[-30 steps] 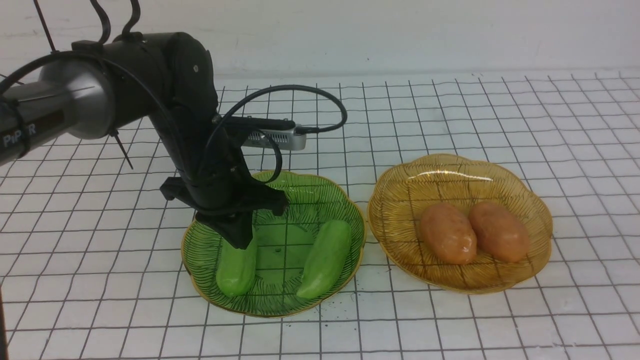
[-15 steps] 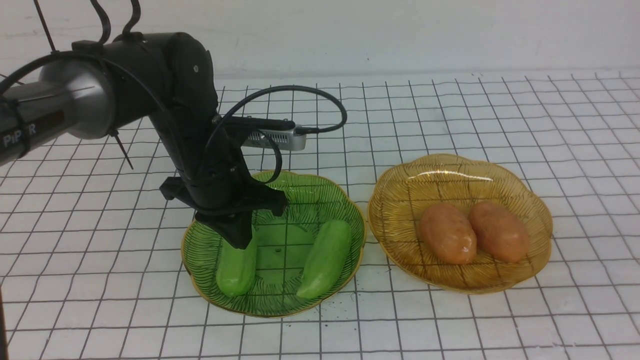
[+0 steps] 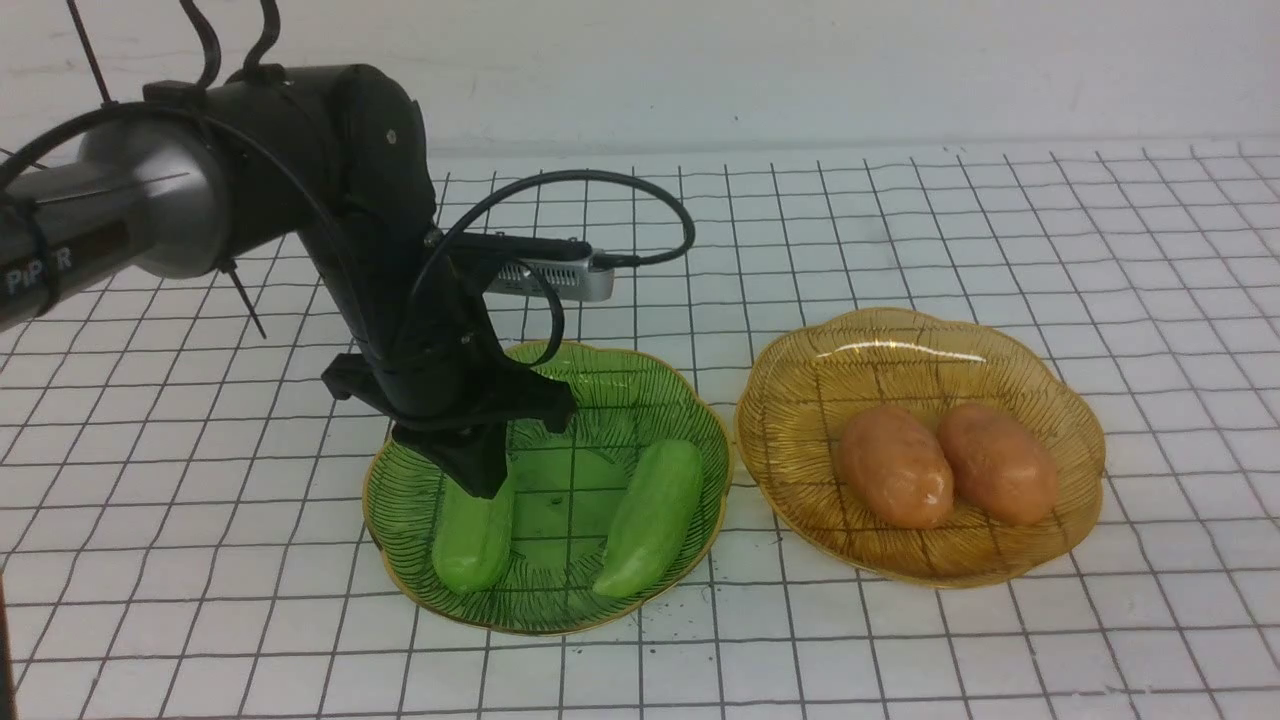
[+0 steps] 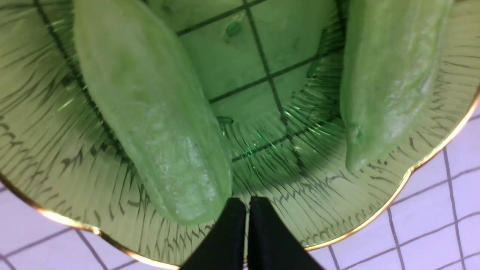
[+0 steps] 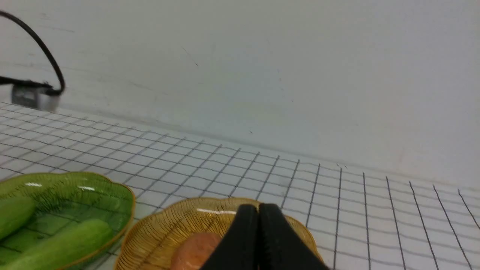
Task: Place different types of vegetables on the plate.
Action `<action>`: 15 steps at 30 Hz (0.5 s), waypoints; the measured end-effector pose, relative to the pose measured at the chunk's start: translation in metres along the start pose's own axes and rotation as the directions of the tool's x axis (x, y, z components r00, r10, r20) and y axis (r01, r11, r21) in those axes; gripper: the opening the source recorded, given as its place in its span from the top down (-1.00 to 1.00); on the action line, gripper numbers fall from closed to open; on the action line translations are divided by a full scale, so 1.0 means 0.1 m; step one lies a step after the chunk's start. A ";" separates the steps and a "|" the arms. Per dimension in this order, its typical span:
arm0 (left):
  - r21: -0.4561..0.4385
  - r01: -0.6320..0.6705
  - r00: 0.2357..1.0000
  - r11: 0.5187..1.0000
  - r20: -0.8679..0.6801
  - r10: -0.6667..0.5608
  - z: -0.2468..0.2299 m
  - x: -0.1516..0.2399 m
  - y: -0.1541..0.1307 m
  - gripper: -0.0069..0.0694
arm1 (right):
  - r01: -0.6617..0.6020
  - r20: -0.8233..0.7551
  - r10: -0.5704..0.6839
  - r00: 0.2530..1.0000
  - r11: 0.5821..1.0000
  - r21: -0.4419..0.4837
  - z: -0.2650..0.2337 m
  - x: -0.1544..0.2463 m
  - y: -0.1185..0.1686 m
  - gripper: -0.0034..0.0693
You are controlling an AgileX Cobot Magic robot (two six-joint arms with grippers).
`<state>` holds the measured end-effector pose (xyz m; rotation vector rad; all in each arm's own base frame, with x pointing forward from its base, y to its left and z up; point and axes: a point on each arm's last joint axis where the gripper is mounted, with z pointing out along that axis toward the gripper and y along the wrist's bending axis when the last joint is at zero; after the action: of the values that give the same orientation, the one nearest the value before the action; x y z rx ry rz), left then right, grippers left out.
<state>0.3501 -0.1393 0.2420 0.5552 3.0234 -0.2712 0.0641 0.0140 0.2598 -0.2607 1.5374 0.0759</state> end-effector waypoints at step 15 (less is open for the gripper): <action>-0.016 -0.116 0.968 0.993 0.224 0.116 -0.90 0.34 -0.16 0.84 | -0.002 -0.126 0.015 0.992 0.995 0.098 -0.10 0.72 0.02 0.95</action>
<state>0.3102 -0.1262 0.3300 0.6508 2.7621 -0.3013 0.0563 0.0058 0.1884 -0.1839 1.6635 -0.0093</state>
